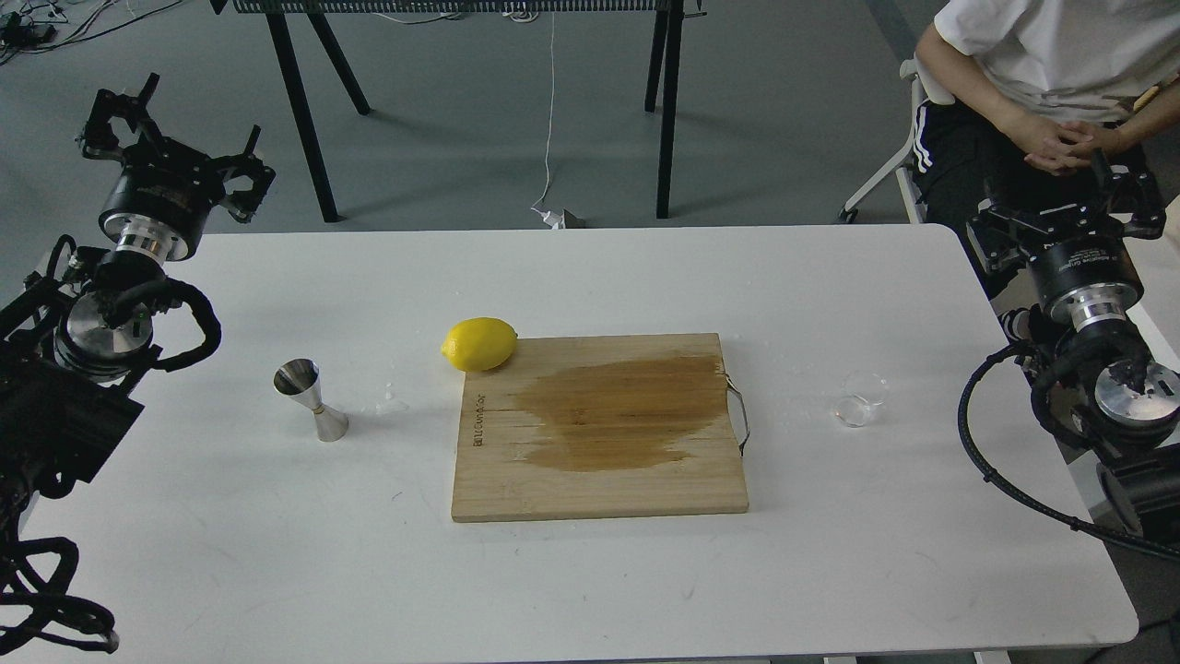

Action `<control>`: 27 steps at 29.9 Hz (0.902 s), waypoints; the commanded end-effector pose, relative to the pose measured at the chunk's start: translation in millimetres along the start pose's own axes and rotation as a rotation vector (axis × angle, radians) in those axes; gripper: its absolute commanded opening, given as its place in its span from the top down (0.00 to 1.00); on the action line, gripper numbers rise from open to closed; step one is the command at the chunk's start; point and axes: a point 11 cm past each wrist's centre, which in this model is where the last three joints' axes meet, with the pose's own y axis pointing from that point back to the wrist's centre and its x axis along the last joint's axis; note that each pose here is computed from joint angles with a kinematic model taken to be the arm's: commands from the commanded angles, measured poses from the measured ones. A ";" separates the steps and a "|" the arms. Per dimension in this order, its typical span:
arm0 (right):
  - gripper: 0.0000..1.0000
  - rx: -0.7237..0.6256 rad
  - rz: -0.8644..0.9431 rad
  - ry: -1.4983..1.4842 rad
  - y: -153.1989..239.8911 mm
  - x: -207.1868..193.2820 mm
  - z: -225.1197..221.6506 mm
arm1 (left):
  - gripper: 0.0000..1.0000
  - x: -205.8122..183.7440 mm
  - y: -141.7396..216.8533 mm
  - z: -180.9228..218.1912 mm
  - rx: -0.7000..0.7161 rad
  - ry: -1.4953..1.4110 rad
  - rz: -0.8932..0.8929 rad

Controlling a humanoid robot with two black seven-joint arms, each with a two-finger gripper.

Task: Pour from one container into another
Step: 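Lower the left gripper from its raised pose toward the metal jigger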

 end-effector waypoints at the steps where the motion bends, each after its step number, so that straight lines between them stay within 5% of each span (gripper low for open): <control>1: 0.00 -0.003 0.003 0.002 0.9 1.4 0.6 | 0.00 0.4 0.3 5.1 -0.010 -0.004 -0.001; 18: 0.00 -0.002 0.017 0.010 5.4 7.4 -2.3 | 0.00 -50.4 26.4 57.4 0.039 -0.292 -0.252; 27: 0.00 0.001 0.022 0.012 7.2 9.7 -4.0 | 0.00 -76.7 85.6 50.2 0.266 -0.678 -0.464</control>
